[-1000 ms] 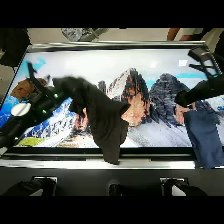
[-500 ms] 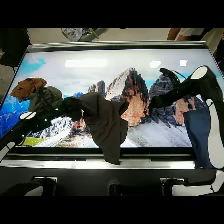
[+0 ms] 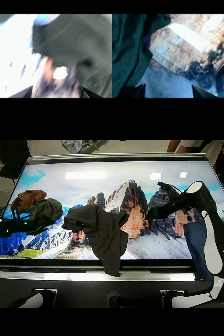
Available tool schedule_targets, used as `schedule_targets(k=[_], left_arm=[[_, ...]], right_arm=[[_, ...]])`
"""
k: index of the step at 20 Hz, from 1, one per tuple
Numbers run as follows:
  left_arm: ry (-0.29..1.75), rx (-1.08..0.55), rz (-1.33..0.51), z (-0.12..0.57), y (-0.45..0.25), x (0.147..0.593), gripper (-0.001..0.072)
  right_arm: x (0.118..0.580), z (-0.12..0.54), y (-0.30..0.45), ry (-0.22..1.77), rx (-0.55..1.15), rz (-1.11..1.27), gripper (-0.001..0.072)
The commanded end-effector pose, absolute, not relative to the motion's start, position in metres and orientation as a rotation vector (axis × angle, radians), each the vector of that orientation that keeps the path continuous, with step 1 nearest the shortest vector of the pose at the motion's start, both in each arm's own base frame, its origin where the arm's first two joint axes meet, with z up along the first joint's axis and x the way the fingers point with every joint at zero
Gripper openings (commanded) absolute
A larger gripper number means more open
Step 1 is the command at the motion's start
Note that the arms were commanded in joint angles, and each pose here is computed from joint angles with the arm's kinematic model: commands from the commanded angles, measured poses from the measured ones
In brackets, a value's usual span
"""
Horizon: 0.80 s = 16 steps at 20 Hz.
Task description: Fold the shirts.
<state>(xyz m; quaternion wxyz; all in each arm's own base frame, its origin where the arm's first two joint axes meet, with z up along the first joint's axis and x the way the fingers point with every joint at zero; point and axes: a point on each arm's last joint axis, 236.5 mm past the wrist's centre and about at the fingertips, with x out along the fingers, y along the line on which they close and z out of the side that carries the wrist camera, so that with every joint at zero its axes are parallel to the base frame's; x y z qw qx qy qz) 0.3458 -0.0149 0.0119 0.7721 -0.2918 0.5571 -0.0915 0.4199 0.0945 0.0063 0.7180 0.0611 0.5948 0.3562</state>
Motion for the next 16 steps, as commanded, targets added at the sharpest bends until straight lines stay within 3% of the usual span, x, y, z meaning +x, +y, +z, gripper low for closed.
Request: schedule_targets(k=[1,8,13,16], left_arm=[[1.428,-0.640,-0.179,-0.011,-0.032,0.284,0.0720],[1.565,-0.781,-0.519,-0.059,-0.222,0.189,0.0720],[1.578,-0.788,-0.565,-0.074,-0.296,0.170,0.0720],[1.614,-0.711,-0.622,-0.081,-0.323,0.161,0.0720]], right_arm=[[0.435,-0.001,0.109,1.275,0.108,0.763,0.0704],[0.457,-0.030,0.141,1.238,0.080,0.751,0.0709],[0.458,-0.044,0.161,1.258,0.219,0.786,0.0709],[0.454,-0.054,0.166,1.289,0.247,0.803,0.0709]])
